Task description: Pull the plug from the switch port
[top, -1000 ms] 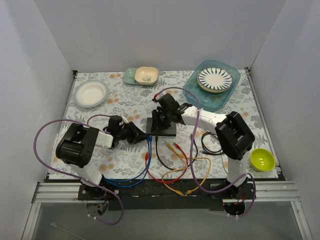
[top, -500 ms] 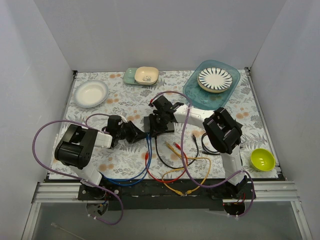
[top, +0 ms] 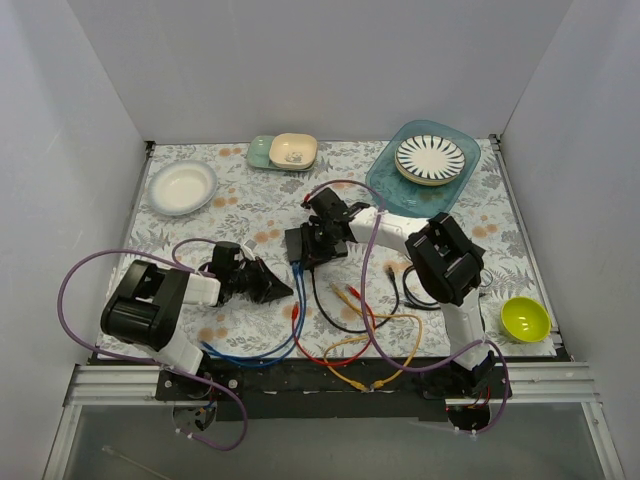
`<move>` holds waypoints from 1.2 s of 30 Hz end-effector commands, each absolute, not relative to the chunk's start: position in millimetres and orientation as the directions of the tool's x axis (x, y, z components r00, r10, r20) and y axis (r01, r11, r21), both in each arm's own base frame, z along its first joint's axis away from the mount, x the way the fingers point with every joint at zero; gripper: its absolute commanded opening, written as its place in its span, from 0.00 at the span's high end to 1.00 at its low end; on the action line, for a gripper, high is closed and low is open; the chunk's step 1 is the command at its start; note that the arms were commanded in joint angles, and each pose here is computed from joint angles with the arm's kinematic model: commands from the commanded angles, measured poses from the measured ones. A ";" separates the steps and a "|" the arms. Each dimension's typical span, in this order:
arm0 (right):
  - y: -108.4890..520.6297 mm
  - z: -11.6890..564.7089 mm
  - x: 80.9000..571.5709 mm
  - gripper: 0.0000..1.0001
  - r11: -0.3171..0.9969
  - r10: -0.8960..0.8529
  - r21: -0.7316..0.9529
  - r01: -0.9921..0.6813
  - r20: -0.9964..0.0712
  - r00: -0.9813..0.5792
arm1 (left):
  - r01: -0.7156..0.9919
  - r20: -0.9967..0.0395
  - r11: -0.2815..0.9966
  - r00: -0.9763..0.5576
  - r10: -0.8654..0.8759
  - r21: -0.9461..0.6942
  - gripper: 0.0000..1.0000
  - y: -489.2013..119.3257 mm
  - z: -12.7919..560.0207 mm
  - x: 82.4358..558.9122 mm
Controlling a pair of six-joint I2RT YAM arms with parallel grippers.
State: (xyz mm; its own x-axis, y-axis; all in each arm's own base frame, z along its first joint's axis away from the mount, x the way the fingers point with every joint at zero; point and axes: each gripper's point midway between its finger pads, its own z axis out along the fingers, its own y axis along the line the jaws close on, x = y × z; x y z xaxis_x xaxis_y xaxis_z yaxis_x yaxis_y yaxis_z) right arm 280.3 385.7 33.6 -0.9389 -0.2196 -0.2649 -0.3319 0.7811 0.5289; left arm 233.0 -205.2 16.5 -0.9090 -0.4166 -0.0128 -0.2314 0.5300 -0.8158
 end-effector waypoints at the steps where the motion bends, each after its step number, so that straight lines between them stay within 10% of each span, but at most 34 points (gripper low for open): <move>1: 375.4 24.8 299.0 0.71 0.821 -0.184 0.471 -0.321 -0.315 -0.931 | -0.298 0.012 0.602 -0.902 -0.433 -0.741 1.00 -190.3 0.3 211.7; 15: 330.6 81.4 277.4 0.56 0.793 -0.118 0.491 -0.361 -0.457 -0.882 | -0.207 -0.249 0.580 -0.754 -0.608 -0.788 0.66 -185.3 95.8 316.5; 36: 337.4 41.4 306.3 0.57 0.647 0.106 0.745 -0.162 -0.299 -0.948 | -0.113 -0.178 0.504 -0.851 -0.494 -0.856 0.68 -241.8 84.0 374.1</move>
State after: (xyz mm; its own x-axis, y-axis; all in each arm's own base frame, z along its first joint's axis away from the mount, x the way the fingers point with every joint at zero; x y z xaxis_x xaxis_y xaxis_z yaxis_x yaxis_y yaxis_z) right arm 295.0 318.8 32.5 -0.9512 0.0728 -0.2999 -0.1590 0.7173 0.6783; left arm 362.1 -237.5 47.0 -0.8610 -0.5000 -0.0927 -0.2088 0.5139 -0.8321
